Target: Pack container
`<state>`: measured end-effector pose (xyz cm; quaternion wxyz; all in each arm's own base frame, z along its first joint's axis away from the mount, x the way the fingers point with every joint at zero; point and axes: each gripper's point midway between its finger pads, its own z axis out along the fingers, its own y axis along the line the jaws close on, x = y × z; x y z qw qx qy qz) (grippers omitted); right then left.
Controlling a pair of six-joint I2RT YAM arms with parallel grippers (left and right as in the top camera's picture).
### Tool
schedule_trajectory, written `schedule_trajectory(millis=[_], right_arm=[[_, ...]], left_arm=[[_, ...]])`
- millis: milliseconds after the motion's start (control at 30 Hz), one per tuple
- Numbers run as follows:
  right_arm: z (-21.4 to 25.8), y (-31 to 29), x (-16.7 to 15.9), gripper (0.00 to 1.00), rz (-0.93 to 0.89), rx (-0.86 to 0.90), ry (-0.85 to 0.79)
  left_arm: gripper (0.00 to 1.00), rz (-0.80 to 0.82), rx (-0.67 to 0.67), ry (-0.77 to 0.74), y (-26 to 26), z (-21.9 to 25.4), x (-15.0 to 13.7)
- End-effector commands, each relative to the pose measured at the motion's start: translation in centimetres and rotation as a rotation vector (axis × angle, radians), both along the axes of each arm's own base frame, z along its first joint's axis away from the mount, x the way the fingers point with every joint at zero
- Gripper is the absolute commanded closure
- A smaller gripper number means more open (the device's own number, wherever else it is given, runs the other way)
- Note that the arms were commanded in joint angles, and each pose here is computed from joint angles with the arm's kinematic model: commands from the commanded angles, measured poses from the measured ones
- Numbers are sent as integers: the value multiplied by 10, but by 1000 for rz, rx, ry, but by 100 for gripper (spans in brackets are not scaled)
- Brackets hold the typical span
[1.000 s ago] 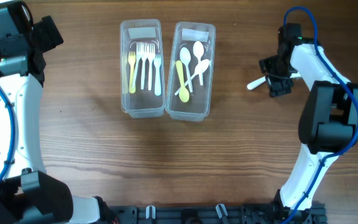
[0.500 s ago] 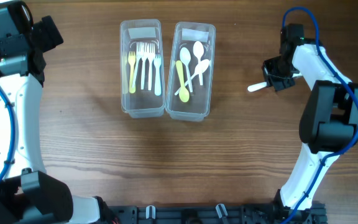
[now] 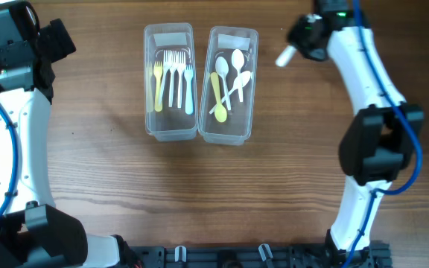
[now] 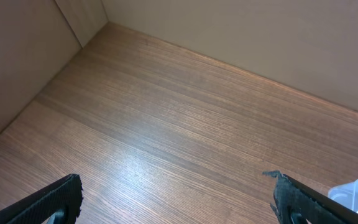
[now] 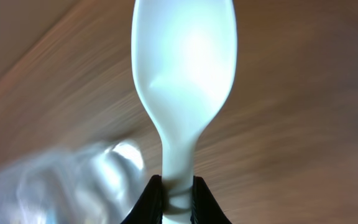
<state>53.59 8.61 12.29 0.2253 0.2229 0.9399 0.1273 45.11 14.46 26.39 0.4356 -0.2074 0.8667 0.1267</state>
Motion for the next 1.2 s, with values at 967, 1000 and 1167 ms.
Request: schedule_trajectory(millis=[967, 1000, 1167], right_arm=[[141, 6, -3, 0, 191, -357, -356], [155, -7, -3, 0, 166, -364, -387], [177, -55, -4, 0, 84, -388, -414]], left_arm=[[0, 7, -3, -18, 1, 6, 1], [0, 7, -3, -18, 1, 6, 1], [0, 7, -3, -18, 1, 6, 1]])
